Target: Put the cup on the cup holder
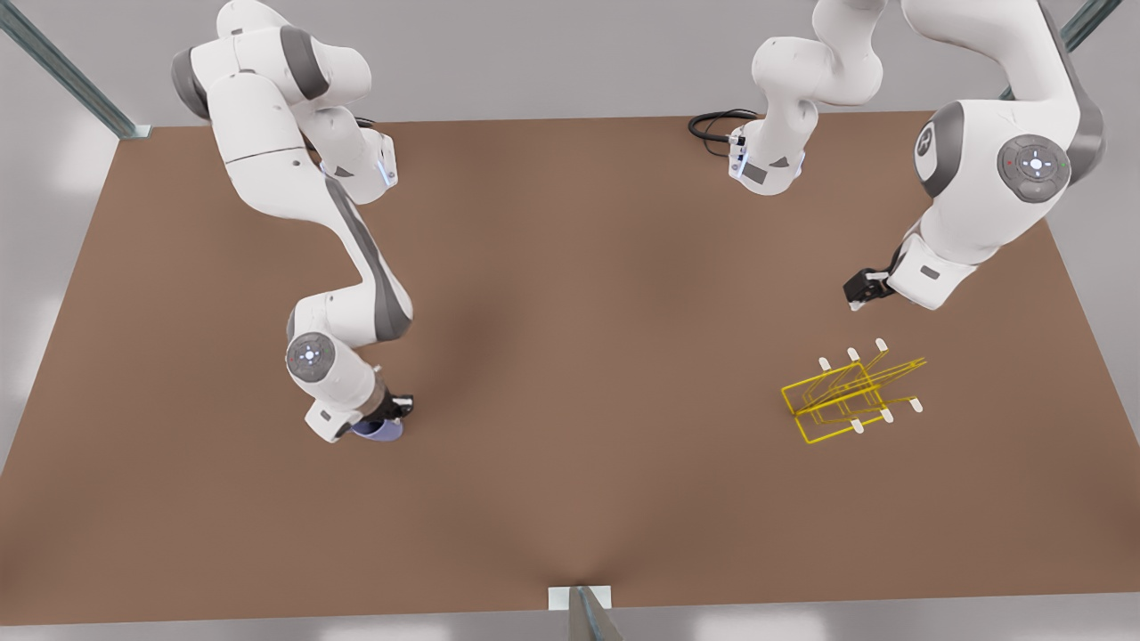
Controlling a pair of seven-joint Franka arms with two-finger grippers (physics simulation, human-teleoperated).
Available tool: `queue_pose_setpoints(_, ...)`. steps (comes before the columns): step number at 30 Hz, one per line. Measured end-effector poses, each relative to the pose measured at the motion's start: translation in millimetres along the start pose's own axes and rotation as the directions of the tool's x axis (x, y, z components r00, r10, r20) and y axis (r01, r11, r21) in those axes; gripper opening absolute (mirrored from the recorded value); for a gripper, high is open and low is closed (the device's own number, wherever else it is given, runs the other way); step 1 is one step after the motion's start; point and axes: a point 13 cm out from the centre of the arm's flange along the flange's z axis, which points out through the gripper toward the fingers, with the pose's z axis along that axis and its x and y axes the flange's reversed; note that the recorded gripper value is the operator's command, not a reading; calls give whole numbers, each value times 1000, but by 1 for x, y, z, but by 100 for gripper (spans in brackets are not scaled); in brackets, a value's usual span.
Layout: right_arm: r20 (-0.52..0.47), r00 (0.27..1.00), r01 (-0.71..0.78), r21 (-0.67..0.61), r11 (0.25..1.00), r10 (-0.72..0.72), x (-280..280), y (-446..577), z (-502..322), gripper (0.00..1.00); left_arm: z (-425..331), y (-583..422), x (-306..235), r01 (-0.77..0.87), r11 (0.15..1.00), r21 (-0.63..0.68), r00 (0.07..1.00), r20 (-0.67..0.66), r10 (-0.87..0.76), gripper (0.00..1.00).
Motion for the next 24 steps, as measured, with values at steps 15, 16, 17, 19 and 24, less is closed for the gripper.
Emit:
queue_pose_setpoints(15, -221, 975, -176, -769, 614, 4, 18, 303, 0, 21, 18, -48, -13, -1, 1000, -26, 1000, -17, 0, 100)
queue_pose_setpoints(16, -209, 978, -165, -793, 587, -8, 21, 321, 1, 21, 18, -65, -10, -21, 999, -29, 1000, -17, 20, 100)
queue_pose_setpoints(17, -195, 981, -151, -812, 564, -18, 23, 337, 3, 21, 18, -82, -6, -41, 999, -31, 999, -19, 40, 100)
queue_pose_setpoints(19, -156, 987, -118, -841, 528, -28, 24, 368, 12, 21, 19, -99, 0, -56, 998, -35, 998, -21, 55, 100)
queue_pose_setpoints(24, -34, 999, -19, -860, 509, -21, 22, 419, 48, 21, 25, -89, -3, -6, 999, -43, 999, -33, 5, 100)
